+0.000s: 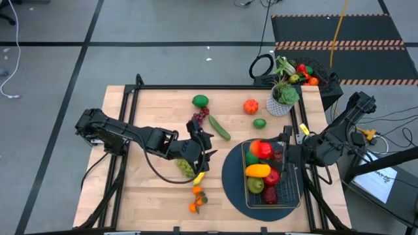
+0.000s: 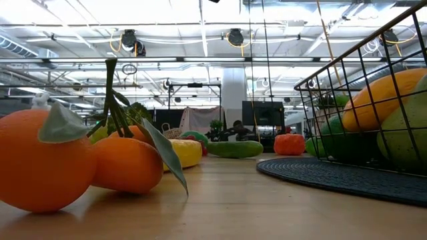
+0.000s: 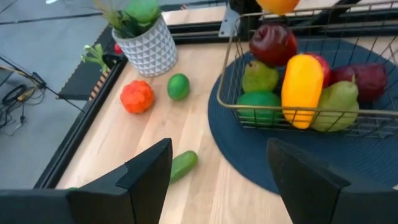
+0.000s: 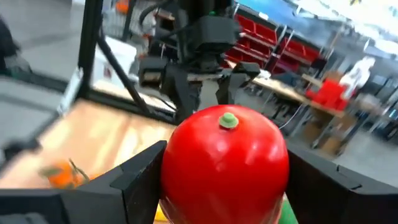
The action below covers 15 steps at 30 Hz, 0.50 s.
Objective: Build produce basket
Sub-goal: Put the red mango into the wire basket
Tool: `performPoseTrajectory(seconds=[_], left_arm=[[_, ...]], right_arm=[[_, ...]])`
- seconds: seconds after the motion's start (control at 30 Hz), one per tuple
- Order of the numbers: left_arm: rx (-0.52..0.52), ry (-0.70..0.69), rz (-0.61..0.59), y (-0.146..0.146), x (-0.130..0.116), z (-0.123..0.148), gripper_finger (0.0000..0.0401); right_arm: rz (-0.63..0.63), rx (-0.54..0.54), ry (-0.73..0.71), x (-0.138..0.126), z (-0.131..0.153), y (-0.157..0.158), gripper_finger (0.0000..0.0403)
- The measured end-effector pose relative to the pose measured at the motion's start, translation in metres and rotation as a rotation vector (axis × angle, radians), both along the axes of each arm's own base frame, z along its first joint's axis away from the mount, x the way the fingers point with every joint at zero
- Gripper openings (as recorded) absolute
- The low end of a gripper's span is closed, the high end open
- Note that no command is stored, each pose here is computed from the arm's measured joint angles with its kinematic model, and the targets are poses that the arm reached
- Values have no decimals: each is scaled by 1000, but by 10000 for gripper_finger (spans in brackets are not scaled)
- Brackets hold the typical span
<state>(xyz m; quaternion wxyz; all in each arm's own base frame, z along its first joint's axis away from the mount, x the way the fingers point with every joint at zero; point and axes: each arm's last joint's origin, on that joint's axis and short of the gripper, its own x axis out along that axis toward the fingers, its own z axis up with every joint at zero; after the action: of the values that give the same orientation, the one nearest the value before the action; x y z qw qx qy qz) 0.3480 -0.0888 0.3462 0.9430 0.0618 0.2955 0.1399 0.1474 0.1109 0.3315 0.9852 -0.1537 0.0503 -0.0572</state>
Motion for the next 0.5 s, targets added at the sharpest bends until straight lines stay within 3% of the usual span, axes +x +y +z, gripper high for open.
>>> performPoseTrajectory(seconds=[0.23, 0.5], left_arm=[[17, 6, -21, -4, 1, -2, 255], [39, 23, -38, -5, 0, -2, 253]], right_arm=[[-25, 320, -55, 0, 2, 0, 274], [-37, 523, -90, 0, 3, 0, 274]])
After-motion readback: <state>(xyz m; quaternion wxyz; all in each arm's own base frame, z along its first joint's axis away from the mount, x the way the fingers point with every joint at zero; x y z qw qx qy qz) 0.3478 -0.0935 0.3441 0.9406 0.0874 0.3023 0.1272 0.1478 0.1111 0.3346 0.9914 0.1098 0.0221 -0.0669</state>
